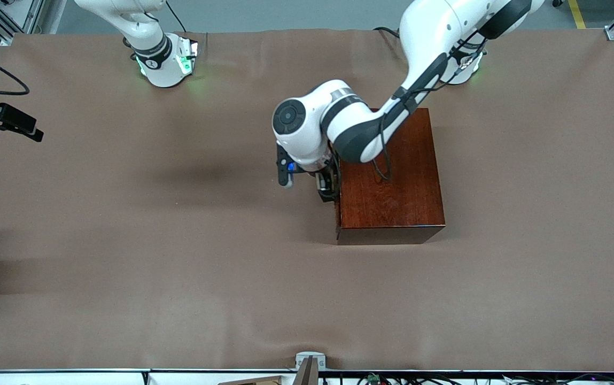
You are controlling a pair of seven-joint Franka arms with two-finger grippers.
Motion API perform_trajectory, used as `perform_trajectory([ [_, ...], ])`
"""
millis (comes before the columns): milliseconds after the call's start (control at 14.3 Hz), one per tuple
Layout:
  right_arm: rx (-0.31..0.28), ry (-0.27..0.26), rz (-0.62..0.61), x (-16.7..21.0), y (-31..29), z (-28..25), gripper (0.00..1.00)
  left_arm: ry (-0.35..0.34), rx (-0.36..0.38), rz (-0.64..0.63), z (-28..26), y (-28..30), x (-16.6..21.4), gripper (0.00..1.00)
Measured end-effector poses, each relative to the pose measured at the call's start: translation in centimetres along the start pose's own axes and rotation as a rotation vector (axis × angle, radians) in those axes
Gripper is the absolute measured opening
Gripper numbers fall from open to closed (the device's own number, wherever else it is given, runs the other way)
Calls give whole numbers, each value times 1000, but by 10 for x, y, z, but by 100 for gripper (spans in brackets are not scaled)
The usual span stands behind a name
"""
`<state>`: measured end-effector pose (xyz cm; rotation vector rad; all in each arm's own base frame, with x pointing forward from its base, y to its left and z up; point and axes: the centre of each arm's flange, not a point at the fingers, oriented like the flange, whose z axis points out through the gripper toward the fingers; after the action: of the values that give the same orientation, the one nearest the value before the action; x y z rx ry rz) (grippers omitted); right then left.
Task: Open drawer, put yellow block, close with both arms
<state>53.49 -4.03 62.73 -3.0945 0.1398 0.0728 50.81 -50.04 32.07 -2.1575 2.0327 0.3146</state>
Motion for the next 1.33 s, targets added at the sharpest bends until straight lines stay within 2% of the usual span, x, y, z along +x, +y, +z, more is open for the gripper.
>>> perform_trajectory([
  [421, 0, 0, 0, 0, 0, 0, 100, 9, -8, 8, -1, -1, -1, 100],
  [561, 0, 1, 1, 0, 1, 0, 100, 34, 8, -25, -6, -3, 0, 100],
  [701, 0, 1, 1, 0, 1, 0, 100, 91, 37, -127, -22, -8, -1, 100],
  [841, 0, 1, 3, 0, 2, 0, 100, 163, 46, -264, -47, -12, -4, 100],
  [1052, 0, 3, 7, 0, 4, -1, 100, 234, 54, -434, -90, -15, -21, 100],
  [1192, 0, 3, 7, 0, 4, -1, 100, 277, 61, -521, -120, -21, -42, 100],
  [1332, 0, 5, 8, 0, 4, -2, 100, 306, 68, -605, -149, -40, -84, 100],
])
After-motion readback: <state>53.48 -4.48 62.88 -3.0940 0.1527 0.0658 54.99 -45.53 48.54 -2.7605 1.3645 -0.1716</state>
